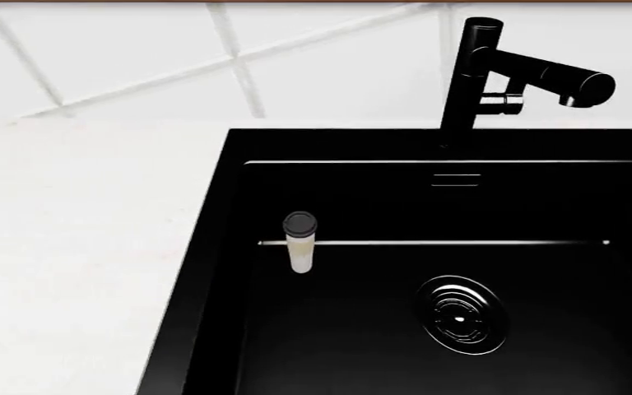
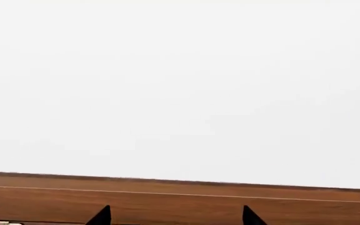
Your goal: Pick the cup and bowl from the sink and place them on the counter for drying.
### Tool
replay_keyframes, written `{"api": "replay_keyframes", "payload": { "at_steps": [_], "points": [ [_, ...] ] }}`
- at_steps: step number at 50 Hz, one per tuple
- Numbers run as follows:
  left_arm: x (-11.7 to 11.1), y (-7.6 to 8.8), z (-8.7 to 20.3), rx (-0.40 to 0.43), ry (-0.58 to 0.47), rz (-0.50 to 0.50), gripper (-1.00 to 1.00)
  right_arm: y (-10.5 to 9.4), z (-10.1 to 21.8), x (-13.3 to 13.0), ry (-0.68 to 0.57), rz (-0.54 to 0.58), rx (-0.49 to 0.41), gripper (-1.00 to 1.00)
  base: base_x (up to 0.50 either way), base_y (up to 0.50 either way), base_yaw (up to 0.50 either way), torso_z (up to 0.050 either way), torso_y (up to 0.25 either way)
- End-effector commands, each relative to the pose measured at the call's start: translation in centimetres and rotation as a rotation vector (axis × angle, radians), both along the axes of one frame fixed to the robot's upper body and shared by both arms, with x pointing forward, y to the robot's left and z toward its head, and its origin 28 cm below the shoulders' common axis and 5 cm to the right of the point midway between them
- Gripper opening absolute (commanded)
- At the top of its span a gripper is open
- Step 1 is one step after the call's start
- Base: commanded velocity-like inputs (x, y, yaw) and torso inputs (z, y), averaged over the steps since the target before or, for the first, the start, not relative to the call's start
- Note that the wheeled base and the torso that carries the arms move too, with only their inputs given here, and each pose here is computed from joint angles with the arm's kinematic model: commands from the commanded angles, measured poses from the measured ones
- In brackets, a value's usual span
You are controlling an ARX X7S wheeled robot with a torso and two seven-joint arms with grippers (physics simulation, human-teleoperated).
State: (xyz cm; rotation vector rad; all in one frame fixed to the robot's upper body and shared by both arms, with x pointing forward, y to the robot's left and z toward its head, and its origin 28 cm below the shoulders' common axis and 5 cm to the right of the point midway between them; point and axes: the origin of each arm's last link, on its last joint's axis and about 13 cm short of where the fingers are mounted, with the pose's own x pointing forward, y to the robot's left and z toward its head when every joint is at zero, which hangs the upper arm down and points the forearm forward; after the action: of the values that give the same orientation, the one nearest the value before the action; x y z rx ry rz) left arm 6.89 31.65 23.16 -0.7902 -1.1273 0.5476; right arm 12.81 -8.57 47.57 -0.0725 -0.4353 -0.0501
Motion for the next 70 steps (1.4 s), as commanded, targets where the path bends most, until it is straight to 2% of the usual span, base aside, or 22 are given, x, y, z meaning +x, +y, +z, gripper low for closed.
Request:
{"api": "replay_keyframes", "payload": {
  "at_steps": [1, 6, 11, 20, 27, 35, 43, 53, 62, 68, 70],
  "points": [
    [-0.1, 0.0, 0.0, -0.002, -0.003, 0.002, 1.0, 0.3, -0.3, 0.4, 0.019, 0.003, -0.002, 1.0, 0.0, 0.0, 0.0, 0.0, 0.0],
    [-0.1, 0.0, 0.0, -0.002, -0.004, 0.002, 1.0, 1.1, -0.1, 0.7, 0.034, 0.002, -0.027, 1.0, 0.0, 0.0, 0.0, 0.0, 0.0],
    [-0.1, 0.0, 0.0, -0.002, -0.003, 0.0, 1.0, 2.7, 0.7, 1.4, 0.055, -0.019, -0.102, 1.0, 0.0, 0.0, 0.0, 0.0, 0.0],
    [0.1, 0.0, 0.0, -0.004, -0.001, -0.004, 1.0, 5.6, 0.9, 5.4, 0.133, -0.06, -0.191, 1.0, 0.0, 0.0, 0.0, 0.0, 0.0],
    [0.3, 0.1, -0.2, -0.009, 0.003, -0.006, 1.0, 6.4, 0.0, 8.4, 0.21, -0.063, -0.184, 1.0, 0.0, 0.0, 0.0, 0.0, 0.0],
    [0.3, 0.2, -0.3, -0.014, 0.003, -0.007, 1.0, 7.0, -1.8, 11.4, 0.279, -0.048, -0.114, 1.0, 0.0, 0.0, 0.0, 0.0, 0.0],
    [0.4, 0.2, -0.3, -0.014, 0.004, -0.009, 1.0, 7.6, -4.0, 13.9, 0.341, -0.039, -0.097, 1.0, 0.0, 0.0, 0.0, 0.0, 0.0],
    [0.4, 0.2, -0.3, -0.015, 0.005, -0.01, 1.0, 7.8, -6.8, 15.6, 0.435, -0.003, -0.065, 1.0, 0.0, 0.0, 0.0, 0.0, 0.0],
    [0.5, 0.1, -0.2, -0.011, 0.006, -0.009, 1.0, 7.8, -9.0, 16.5, 0.478, 0.01, -0.077, 1.0, 0.0, 0.0, 0.0, 0.0, 0.0],
    [0.5, 0.1, -0.2, -0.01, 0.007, -0.011, 1.0, 8.5, -10.9, 17.0, 0.543, 0.015, -0.152, 1.0, 0.0, 0.0, 0.0, 0.0, 0.0],
    [0.6, 0.0, -0.2, -0.006, 0.01, -0.014, 1.0, 8.8, -11.1, 16.9, 0.552, 0.036, -0.153, 1.0, 0.0, 0.0, 0.0, 0.0, 0.0]
  ]
}}
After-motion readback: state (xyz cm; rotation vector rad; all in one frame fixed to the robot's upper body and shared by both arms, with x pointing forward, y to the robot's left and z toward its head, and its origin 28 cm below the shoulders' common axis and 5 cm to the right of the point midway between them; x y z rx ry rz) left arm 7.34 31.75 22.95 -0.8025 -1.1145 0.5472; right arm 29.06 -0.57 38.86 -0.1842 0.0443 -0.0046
